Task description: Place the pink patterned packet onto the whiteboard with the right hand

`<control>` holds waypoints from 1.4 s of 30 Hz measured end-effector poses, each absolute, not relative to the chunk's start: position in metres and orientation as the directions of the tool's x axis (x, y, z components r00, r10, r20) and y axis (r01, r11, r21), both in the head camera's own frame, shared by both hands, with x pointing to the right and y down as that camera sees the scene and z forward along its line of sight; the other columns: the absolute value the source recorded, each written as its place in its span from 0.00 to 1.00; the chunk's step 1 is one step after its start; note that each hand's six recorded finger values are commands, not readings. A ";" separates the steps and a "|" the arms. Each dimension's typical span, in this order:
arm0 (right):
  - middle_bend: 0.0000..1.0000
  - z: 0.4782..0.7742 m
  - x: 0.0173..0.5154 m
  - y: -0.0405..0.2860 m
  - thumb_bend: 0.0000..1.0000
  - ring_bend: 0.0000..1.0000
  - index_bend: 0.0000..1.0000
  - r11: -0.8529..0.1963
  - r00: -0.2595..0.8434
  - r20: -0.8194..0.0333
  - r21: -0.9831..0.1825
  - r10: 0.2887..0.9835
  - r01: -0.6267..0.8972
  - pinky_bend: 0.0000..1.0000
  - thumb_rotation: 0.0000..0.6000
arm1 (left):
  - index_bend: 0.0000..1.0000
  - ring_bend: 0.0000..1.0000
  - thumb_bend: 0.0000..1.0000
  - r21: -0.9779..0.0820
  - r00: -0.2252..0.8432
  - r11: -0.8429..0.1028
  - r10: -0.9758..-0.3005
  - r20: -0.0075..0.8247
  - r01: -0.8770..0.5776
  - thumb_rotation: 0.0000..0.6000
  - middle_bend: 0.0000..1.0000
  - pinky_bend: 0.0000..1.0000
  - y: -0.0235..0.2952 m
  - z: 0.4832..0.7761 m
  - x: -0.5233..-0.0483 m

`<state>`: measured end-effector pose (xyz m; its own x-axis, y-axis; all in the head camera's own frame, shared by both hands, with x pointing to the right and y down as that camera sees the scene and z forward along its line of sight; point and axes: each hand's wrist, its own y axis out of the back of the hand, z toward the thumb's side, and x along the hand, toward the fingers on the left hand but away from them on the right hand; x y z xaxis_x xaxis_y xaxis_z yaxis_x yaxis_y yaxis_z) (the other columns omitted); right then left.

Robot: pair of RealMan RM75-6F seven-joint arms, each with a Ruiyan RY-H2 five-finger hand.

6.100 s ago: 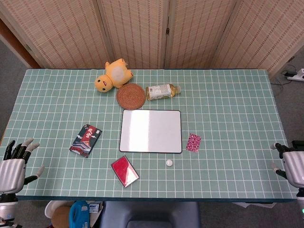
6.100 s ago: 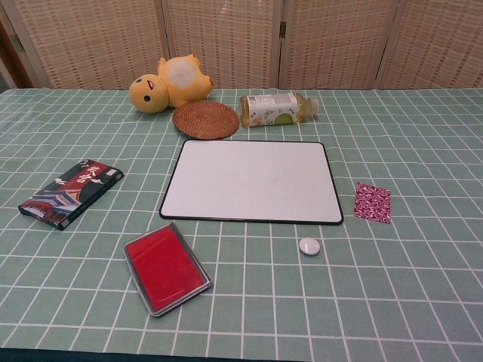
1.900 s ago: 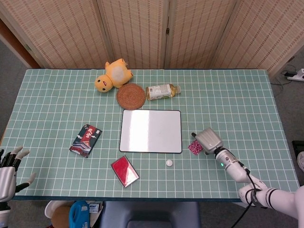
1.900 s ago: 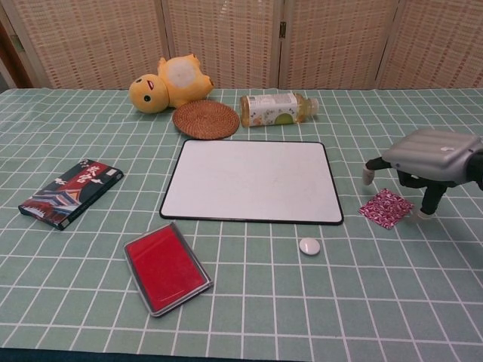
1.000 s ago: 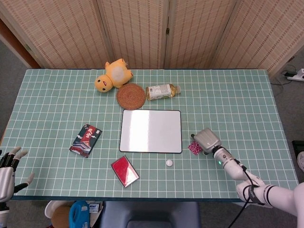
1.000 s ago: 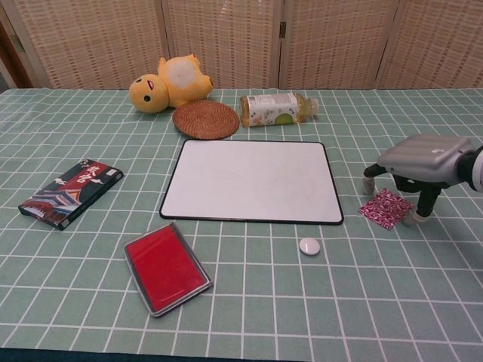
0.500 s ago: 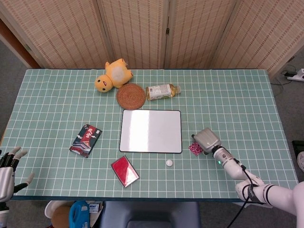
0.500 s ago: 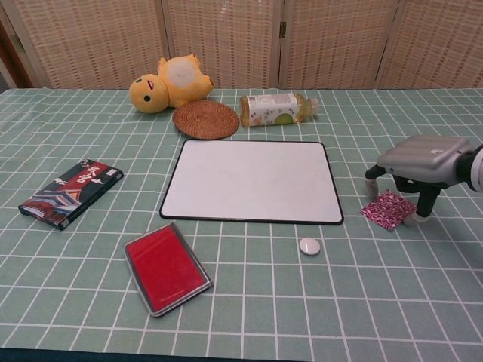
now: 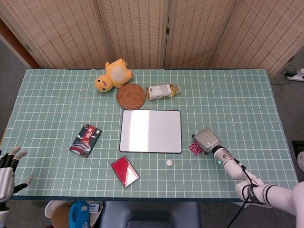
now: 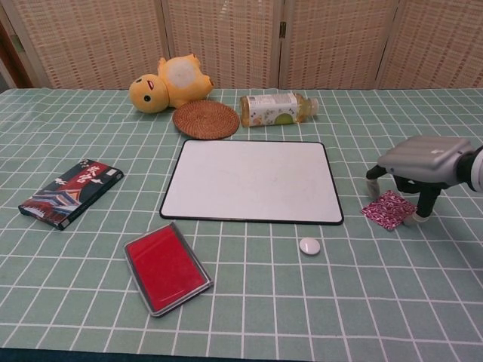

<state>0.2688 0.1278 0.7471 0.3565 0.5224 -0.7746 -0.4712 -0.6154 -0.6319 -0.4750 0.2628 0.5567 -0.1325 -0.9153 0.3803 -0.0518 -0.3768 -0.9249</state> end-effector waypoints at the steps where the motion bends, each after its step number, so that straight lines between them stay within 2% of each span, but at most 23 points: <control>1: 0.96 0.746 0.269 0.127 0.20 1.00 0.44 -0.616 0.357 -0.772 -0.635 0.525 -0.467 1.00 1.00 | 0.22 0.17 0.22 -0.925 -0.132 -0.377 -0.915 0.381 -0.051 1.00 0.16 0.02 0.263 0.557 -0.475; 12: 0.96 0.740 0.271 0.124 0.20 1.00 0.44 -0.614 0.362 -0.761 -0.648 0.538 -0.451 1.00 1.00 | 0.22 0.17 0.22 -0.924 -0.133 -0.378 -0.915 0.382 -0.052 1.00 0.16 0.02 0.263 0.557 -0.475; 21: 0.96 0.722 0.263 0.117 0.20 1.00 0.44 -0.591 0.398 -0.722 -0.692 0.567 -0.414 1.00 1.00 | 0.22 0.17 0.22 -0.924 -0.125 -0.378 -0.916 0.382 -0.052 1.00 0.16 0.02 0.262 0.557 -0.473; 30: 0.96 0.709 0.222 0.096 0.20 1.00 0.44 -0.560 0.460 -0.667 -0.744 0.587 -0.364 1.00 1.00 | 0.22 0.17 0.22 -0.928 -0.120 -0.370 -0.920 0.374 -0.050 1.00 0.16 0.02 0.259 0.555 -0.471; 42: 0.95 0.720 0.146 0.075 0.20 1.00 0.44 -0.561 0.506 -0.647 -0.757 0.571 -0.336 1.00 1.00 | 0.22 0.17 0.22 -0.929 -0.122 -0.366 -0.921 0.369 -0.047 1.00 0.16 0.02 0.261 0.551 -0.471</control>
